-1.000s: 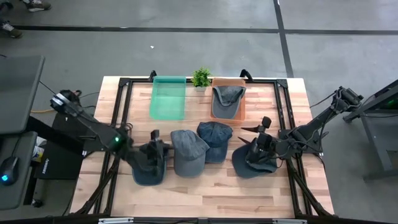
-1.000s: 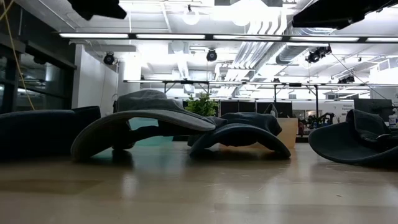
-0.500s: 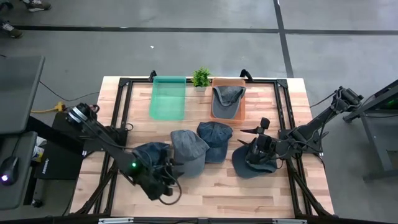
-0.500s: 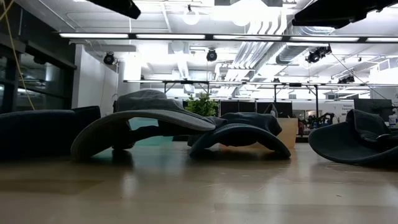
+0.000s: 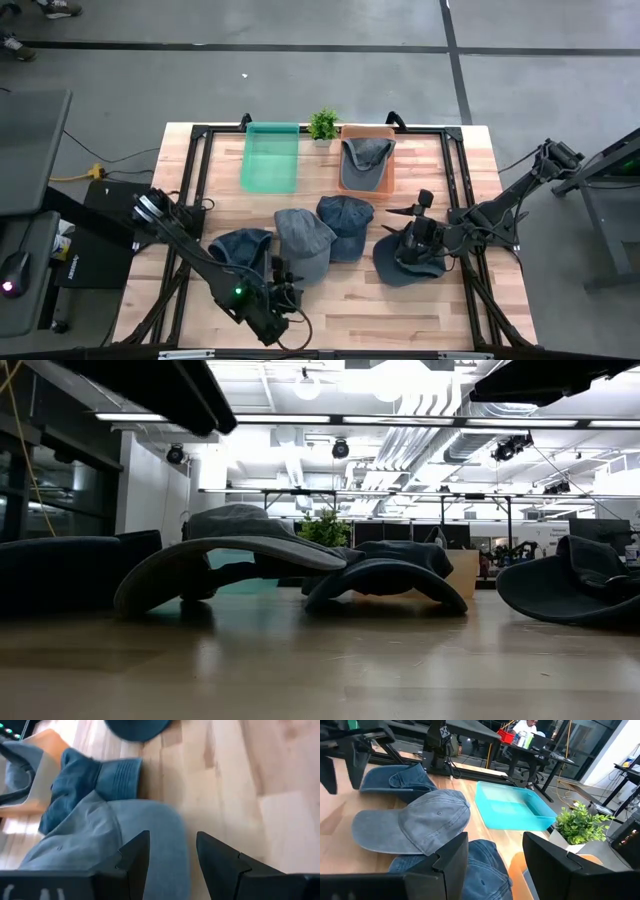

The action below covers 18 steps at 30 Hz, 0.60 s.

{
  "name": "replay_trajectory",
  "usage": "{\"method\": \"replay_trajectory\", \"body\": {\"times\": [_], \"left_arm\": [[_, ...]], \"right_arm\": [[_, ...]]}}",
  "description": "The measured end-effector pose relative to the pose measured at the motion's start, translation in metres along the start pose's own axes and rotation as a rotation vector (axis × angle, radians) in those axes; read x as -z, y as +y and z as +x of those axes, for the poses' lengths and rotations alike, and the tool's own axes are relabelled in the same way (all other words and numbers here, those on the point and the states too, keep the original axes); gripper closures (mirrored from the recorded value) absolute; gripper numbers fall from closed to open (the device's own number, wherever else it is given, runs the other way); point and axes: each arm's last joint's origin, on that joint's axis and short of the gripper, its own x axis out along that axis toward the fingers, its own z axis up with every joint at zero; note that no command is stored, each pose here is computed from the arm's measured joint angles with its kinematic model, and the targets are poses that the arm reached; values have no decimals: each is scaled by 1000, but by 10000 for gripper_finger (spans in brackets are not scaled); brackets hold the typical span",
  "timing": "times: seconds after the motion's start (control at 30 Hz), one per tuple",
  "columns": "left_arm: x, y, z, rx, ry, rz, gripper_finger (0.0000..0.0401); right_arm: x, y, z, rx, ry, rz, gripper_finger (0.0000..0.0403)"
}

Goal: Pick & Place hat
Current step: Put the light gray cap into the orange bin

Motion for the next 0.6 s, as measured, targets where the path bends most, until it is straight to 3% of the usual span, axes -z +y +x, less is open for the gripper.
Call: {"method": "replay_trajectory", "body": {"times": [0.27, 0.6], "left_arm": [[4, -21, 12, -77, 11, 67, 242], [22, -39, 27, -99, 62, 135, 242]], "right_arm": [[1, 0, 0, -4, 4, 2, 218], [1, 0, 0, -4, 9, 14, 218]]}}
